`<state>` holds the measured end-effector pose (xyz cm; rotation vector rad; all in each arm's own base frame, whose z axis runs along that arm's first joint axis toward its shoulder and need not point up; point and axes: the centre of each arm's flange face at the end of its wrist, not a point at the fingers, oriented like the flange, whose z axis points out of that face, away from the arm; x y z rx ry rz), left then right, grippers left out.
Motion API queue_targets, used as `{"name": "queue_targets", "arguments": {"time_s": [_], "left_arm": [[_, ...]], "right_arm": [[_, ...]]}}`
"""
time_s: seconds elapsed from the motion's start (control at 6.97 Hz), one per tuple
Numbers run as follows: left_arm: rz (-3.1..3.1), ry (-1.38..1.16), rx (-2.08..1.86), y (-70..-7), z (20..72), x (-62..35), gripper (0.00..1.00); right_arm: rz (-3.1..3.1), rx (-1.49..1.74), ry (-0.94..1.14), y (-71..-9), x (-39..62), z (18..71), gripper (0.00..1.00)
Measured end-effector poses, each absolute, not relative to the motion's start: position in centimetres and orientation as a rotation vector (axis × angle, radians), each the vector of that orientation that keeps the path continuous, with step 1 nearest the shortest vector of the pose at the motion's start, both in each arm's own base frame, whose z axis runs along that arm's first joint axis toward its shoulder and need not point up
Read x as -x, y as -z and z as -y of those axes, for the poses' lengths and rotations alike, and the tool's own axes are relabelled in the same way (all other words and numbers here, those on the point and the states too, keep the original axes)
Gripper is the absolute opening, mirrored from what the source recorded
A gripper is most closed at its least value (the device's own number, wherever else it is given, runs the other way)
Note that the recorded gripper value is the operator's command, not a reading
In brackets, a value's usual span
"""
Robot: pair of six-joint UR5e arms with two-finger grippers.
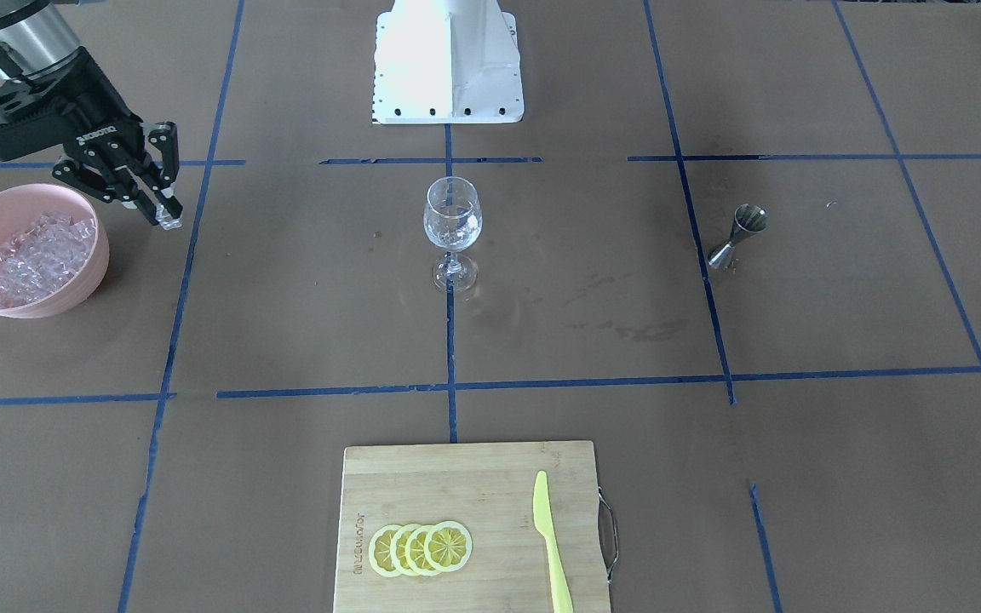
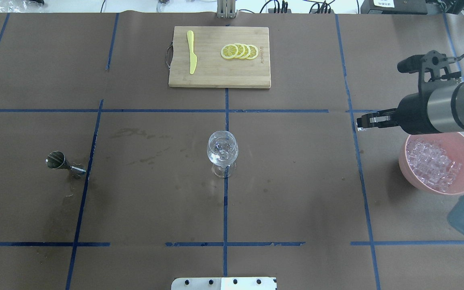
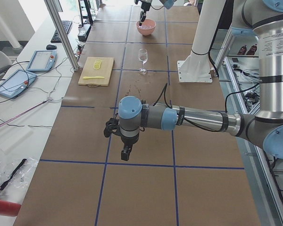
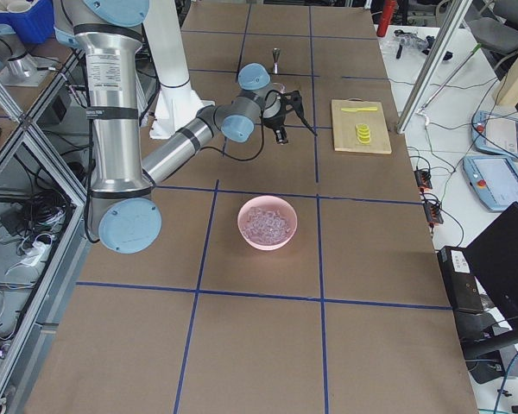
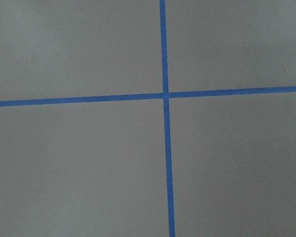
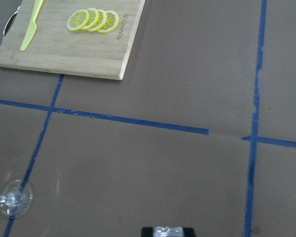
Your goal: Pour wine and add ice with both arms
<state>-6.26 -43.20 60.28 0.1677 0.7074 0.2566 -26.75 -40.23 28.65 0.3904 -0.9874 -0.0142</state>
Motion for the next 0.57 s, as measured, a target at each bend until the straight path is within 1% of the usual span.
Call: {"name": "queue_targets", "arguments": {"time_s": [0.14,0.43,0.57], "left_arm": [[-0.710,-0.279,-0.163,-61.0,42.5,6.3,1.00],[-0.715,-0.280,-0.146,-62.0,41.7,6.5,1.00],[-0.715,-0.278,-0.143,-62.1,41.6,6.5,1.00]], "right_arm": [[0.975,-0.364,-0.001,-24.7,29.8,40.0,0.00],[0.907,-0.331,-0.020,-17.1,36.2,37.9,0.00],[0.900,-0.326,-0.015,-14.6,38.6,36.7,0.00]]}}
